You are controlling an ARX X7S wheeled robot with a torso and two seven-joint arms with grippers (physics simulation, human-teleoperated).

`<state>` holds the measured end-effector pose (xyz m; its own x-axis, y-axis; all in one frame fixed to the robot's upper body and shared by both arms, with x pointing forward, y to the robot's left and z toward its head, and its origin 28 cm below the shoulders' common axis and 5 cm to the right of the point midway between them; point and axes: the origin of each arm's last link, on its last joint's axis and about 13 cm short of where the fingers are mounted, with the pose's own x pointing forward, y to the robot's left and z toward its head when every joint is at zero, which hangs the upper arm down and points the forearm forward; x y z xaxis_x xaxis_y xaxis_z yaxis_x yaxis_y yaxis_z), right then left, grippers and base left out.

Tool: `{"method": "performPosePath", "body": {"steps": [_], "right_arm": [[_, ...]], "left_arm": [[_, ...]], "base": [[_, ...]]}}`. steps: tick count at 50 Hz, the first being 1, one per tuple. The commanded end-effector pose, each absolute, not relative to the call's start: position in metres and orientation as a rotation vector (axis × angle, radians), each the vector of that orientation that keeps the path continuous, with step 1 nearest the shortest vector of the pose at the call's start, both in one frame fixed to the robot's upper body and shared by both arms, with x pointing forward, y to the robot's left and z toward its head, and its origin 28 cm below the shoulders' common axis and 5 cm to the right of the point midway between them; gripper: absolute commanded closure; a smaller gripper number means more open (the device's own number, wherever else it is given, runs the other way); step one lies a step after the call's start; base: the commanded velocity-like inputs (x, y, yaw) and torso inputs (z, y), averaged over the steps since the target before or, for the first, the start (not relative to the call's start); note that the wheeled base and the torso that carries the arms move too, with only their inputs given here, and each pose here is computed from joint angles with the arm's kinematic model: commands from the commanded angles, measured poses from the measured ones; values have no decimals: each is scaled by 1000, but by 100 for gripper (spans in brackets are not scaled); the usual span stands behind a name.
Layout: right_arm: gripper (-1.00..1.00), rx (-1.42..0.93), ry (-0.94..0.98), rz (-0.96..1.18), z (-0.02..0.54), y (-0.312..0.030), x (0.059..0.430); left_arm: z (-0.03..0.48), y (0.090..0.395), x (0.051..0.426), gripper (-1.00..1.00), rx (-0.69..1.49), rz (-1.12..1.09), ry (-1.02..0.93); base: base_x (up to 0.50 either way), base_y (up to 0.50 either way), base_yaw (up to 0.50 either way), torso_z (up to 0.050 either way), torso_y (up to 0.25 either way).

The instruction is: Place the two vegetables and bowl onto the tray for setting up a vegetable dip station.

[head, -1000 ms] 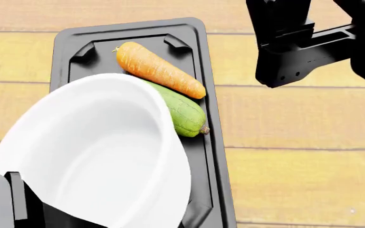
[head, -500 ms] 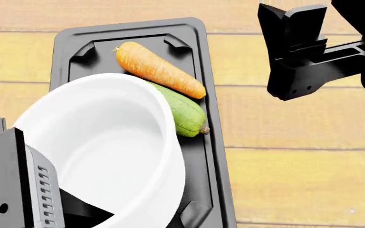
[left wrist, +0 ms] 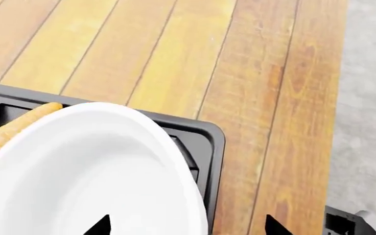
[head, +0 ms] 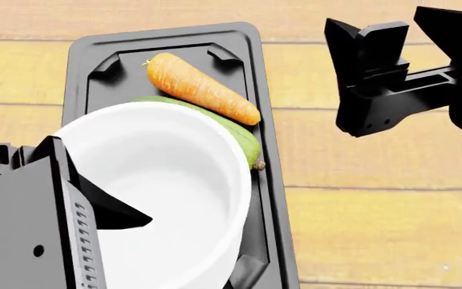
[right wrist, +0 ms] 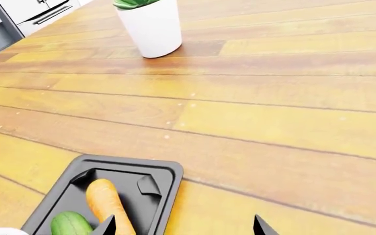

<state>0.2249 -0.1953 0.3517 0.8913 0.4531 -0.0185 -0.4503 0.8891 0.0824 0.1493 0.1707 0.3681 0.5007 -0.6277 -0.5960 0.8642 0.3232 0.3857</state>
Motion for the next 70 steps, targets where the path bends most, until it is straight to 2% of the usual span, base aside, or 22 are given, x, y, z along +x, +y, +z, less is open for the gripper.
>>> {"method": "performPosePath", "body": {"steps": [1, 15, 16, 21, 32, 41, 50, 57, 70], "right_arm": [[-100, 85, 46, 474, 347, -195, 228], [-100, 104, 32, 454, 351, -201, 226], [-100, 70, -42, 420, 378, -204, 213], [-100, 70, -58, 412, 386, -204, 210], [-100, 67, -106, 407, 399, -205, 198], [-100, 71, -146, 396, 416, -209, 189], [-100, 61, -176, 375, 427, -210, 185], [-100, 80, -204, 326, 438, -212, 192], [-100, 111, -243, 282, 472, -215, 201]], "left_arm": [[372, 170, 150, -100, 748, -986, 360], [391, 171, 141, -100, 736, -987, 316], [407, 184, 113, -100, 680, -999, 269], [425, 193, 105, -100, 612, -977, 224], [439, 209, 107, -100, 498, -909, 192], [456, 233, 112, -100, 356, -797, 124], [463, 256, 135, -100, 256, -677, 101], [474, 276, 168, -100, 147, -545, 101], [490, 299, 208, -100, 99, -410, 55]], "base": [[0, 0, 0, 0, 0], [0, 0, 0, 0, 0], [0, 0, 0, 0, 0], [0, 0, 0, 0, 0], [0, 0, 0, 0, 0], [0, 0, 0, 0, 0], [0, 0, 0, 0, 0], [0, 0, 0, 0, 0], [0, 0, 0, 0, 0]]}}
